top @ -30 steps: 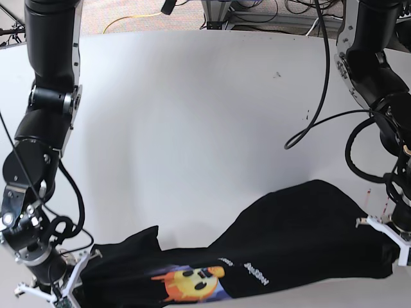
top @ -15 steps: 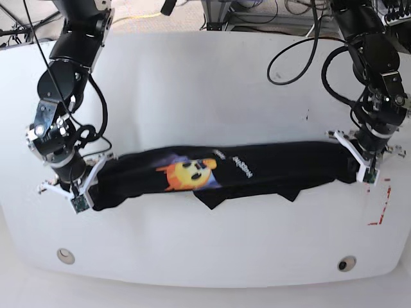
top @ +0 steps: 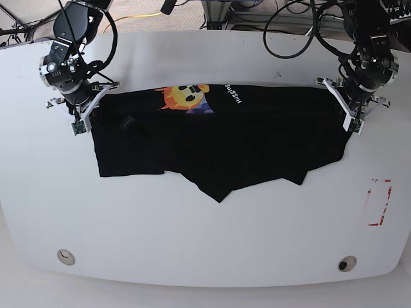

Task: Fold the T-shirt properly
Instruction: 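Drag the lifted shirt across the table and lay it flat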

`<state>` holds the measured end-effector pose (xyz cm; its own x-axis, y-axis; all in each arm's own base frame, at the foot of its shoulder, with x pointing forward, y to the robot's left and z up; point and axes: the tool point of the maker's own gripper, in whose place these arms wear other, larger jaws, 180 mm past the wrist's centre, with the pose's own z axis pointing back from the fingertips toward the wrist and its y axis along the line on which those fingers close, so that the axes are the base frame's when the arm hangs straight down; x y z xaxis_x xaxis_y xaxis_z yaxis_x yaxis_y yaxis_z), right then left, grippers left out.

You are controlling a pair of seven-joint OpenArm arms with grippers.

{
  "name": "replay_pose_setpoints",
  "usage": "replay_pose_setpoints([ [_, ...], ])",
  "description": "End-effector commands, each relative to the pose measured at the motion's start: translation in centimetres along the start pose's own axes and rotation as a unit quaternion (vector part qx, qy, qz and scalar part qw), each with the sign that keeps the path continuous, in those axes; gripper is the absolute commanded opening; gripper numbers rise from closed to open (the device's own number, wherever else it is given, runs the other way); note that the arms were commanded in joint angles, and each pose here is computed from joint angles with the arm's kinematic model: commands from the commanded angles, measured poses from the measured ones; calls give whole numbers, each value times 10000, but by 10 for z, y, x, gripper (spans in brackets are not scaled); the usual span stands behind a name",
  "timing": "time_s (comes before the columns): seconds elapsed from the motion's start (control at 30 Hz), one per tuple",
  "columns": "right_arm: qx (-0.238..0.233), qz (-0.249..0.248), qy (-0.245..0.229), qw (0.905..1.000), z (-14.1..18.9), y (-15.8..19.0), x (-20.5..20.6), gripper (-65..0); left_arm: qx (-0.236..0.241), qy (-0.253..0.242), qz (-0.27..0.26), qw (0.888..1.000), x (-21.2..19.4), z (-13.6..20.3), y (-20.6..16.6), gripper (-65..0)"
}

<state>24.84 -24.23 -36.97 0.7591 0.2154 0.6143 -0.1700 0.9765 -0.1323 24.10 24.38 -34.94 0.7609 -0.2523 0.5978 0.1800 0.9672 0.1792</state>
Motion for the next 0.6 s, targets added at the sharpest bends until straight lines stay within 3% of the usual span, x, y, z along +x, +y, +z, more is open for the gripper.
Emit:
replay_pose_setpoints([
  [0.0,-30,-14,-86,10000,4,2,1,-642,165,-104,-83,9998,7,5,9,-650],
  [0.17,58,-52,193,9998,6,10,-25,-596,131,47,-93,9999,-6,6,6,-650],
  [0.57,178,-219,464,9985,8,23,-50,-396,104,246,-87,9996,-21,5,4,-650],
])
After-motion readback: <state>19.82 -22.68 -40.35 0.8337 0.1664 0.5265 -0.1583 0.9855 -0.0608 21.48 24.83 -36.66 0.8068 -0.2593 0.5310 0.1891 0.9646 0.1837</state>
